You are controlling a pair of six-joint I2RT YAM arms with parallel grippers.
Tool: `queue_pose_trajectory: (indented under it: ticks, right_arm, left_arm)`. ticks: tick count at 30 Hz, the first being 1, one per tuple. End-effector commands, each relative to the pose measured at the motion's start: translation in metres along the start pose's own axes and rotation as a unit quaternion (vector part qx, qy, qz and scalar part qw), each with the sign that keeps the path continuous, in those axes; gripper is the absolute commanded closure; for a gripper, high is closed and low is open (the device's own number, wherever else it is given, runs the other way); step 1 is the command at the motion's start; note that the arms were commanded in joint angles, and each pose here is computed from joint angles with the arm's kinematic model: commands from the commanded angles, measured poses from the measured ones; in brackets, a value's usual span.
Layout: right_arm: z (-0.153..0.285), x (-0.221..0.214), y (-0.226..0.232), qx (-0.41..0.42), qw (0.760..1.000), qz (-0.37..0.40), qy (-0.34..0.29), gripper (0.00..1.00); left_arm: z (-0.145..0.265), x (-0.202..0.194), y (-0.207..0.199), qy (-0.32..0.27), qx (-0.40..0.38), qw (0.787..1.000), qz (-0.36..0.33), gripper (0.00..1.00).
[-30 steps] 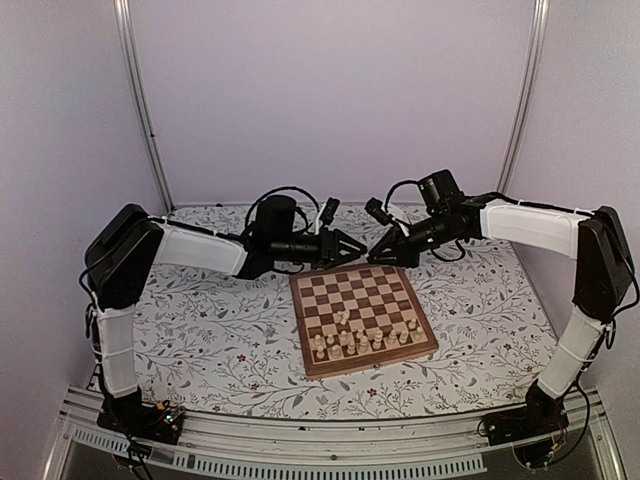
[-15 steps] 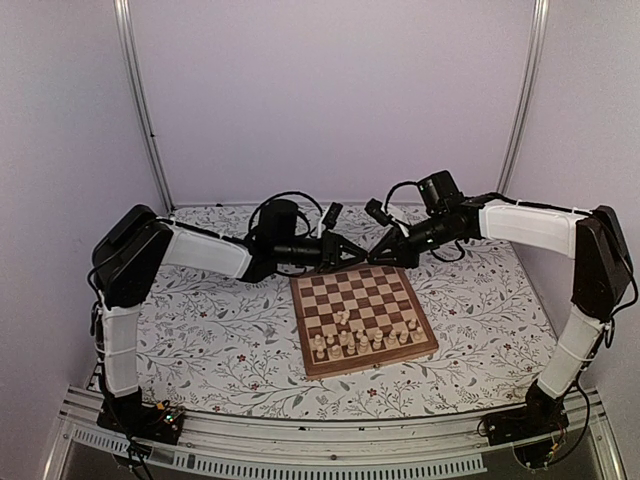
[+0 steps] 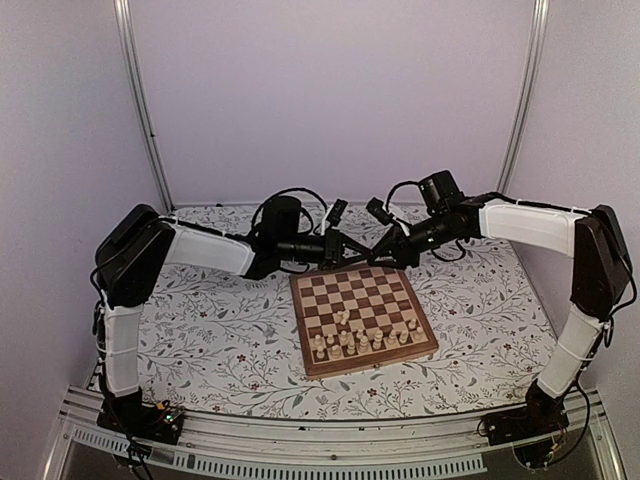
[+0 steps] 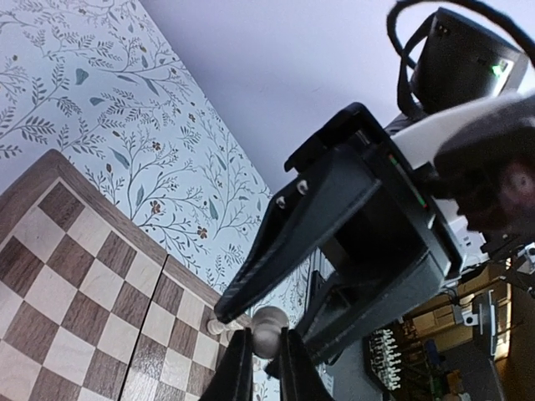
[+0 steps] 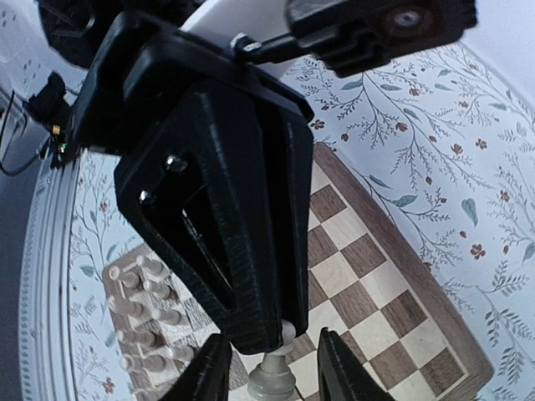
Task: Set up the chess pieces on the board
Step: Place the chess piece on the chessboard.
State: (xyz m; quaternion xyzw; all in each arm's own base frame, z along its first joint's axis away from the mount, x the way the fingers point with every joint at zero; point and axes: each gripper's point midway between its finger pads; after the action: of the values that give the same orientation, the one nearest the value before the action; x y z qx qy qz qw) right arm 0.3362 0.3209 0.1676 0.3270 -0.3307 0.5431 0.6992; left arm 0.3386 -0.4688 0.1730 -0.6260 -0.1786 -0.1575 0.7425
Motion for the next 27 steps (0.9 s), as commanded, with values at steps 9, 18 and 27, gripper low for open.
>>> queue_pose_trajectory:
  ticks: [9, 18, 27]
  right_arm:
    - [0.107, -0.003, -0.017, -0.092, 0.995, 0.014, -0.037, 0.42]
    - [0.140, -0.046, -0.053, -0.187, 0.981, -0.035, -0.036, 0.37]
    - [0.131, -0.057, -0.055, -0.176, 0.983, -0.041, -0.024, 0.36]
  left_arm:
    - [0.006, -0.019, 0.025, 0.068, 0.232, 0.950, -0.196, 0.94]
    - [-0.002, -0.067, 0.020, 0.148, 0.326, 0.875, -0.325, 0.93]
    - [-0.022, -0.105, 0.022, 0.225, 0.336, 0.832, -0.380, 0.94]
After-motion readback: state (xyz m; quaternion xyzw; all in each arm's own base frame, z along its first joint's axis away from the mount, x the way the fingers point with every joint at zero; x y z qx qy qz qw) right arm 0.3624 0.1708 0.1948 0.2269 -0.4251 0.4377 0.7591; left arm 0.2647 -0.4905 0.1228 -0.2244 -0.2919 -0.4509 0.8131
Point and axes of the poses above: each gripper's point midway between its finger pads, its own z axis back along the fingers, its own y axis along the line the jaws close on, x = y × z, and after that the axes turned 6 degrees about z, right-handed
